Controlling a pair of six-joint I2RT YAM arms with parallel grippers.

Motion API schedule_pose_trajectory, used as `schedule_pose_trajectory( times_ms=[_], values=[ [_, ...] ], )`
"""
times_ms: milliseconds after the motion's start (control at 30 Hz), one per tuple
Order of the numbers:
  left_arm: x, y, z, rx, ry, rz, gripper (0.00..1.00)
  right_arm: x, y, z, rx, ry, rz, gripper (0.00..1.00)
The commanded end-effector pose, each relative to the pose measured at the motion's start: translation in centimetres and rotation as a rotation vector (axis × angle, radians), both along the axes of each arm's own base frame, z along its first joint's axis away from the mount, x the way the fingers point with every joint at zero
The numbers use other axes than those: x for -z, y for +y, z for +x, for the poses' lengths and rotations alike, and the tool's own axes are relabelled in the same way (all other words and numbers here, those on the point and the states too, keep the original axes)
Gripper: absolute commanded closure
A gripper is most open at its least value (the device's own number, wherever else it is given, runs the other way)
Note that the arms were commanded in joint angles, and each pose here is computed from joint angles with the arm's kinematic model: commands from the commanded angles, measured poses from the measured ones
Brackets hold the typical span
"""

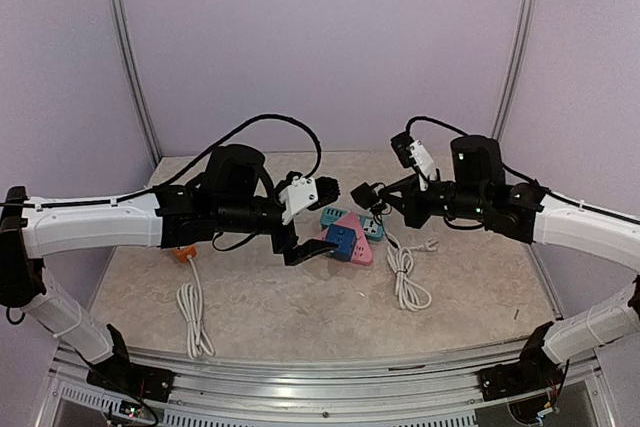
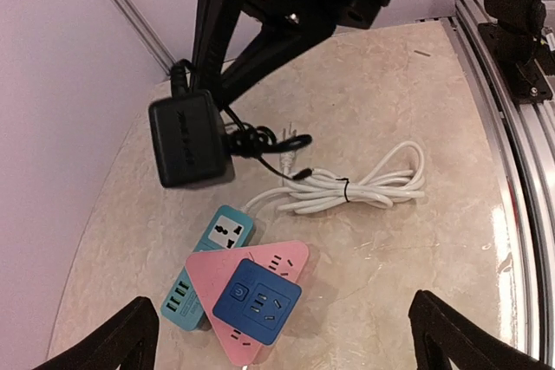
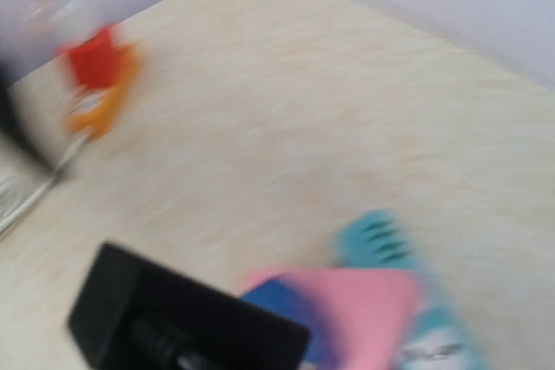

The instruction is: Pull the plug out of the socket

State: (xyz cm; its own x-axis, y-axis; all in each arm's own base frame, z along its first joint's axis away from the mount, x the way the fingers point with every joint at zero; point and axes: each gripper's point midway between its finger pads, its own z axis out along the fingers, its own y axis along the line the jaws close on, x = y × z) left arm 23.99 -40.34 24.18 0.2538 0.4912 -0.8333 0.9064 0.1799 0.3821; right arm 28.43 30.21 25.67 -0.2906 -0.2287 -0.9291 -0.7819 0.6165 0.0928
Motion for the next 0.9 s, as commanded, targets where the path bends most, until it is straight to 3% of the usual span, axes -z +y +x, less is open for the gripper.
schedule_pose_trajectory(
  times_ms=[0,367,867],
  values=[
    [-2.2,0.9,1.6,-0.126,-0.007,-0.085,0.01,-2.9,-3.7,4.7,0.173,-0.018,0.041,1.00],
    [-1.4,1.7,1.9,-0.234,0.108,-0.162,0.01,1.0,-8.7,17.2,0.411,0.045,-0.078,1.00],
    [0.2,3.0,1.2,-0.274,0.129,-0.169,0.01,8.1,-4.9,28.2,0.413,0.146,-0.093,1.00]
  ],
)
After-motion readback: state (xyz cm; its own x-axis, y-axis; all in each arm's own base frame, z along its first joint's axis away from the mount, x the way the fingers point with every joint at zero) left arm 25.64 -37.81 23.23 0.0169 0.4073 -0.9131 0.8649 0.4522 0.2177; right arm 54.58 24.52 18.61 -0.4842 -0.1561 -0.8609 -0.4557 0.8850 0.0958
